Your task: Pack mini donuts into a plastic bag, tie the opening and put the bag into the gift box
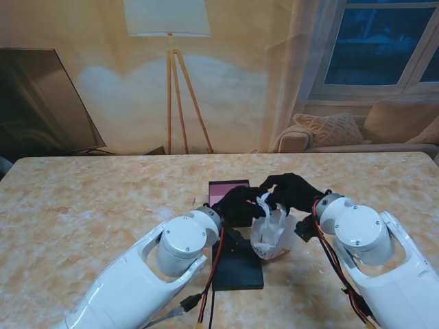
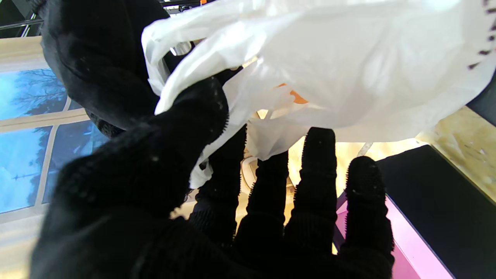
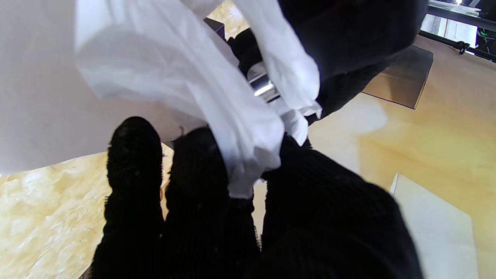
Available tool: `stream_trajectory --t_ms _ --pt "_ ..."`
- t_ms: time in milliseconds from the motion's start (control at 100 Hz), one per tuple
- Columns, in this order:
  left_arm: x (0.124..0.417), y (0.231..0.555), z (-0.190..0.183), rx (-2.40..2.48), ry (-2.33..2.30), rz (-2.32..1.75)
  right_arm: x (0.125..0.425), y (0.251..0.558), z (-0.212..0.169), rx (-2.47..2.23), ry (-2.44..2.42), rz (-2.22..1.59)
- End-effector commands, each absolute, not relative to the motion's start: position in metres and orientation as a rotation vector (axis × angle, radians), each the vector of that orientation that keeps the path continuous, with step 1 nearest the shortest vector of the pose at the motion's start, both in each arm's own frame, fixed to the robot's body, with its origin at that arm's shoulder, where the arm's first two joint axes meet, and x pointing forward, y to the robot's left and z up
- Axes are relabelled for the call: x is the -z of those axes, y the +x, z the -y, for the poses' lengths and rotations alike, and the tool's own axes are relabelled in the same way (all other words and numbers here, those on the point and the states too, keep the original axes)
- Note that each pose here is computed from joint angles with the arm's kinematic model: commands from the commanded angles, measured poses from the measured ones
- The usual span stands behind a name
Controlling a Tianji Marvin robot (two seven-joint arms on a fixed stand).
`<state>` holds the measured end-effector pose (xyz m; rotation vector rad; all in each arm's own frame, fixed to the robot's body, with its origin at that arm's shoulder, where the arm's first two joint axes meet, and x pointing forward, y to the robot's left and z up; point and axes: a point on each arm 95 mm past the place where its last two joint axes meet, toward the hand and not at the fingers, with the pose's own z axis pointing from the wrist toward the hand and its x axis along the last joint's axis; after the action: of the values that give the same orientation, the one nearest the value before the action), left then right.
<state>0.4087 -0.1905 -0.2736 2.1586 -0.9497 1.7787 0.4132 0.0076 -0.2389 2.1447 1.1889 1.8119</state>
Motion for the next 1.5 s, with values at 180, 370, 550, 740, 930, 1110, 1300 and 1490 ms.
stream_trajectory --t_ms 180,370,550,740,930,1110,1300,1490 --pt "0.269 0.41 0.192 -1.767 2.141 0.947 0.243 0.408 -0.012 -1.807 2.187 -1.204" --pt "0.269 0.411 0.186 -1.759 2.135 0.949 0.241 0.405 -0.008 -1.813 2.187 -1.202" --pt "0.27 0.411 0.182 -1.722 2.089 0.962 0.24 0.404 -0.006 -1.814 2.193 -1.204" --pt "0.27 0.412 0.179 -1.708 2.065 0.973 0.238 0.401 0.0 -1.823 2.194 -1.205" --pt "0.269 0.412 0.177 -1.699 2.057 0.97 0.236 0.398 0.006 -1.834 2.173 -1.21" --pt "0.269 0.412 0.177 -1.695 2.062 0.964 0.235 0.395 0.011 -1.865 2.158 -1.212" --pt "0.269 0.412 0.177 -1.69 2.063 0.964 0.23 0.39 0.018 -1.911 2.121 -1.185" --pt "0.269 0.412 0.176 -1.689 2.061 0.966 0.23 0.386 0.023 -1.925 2.087 -1.148"
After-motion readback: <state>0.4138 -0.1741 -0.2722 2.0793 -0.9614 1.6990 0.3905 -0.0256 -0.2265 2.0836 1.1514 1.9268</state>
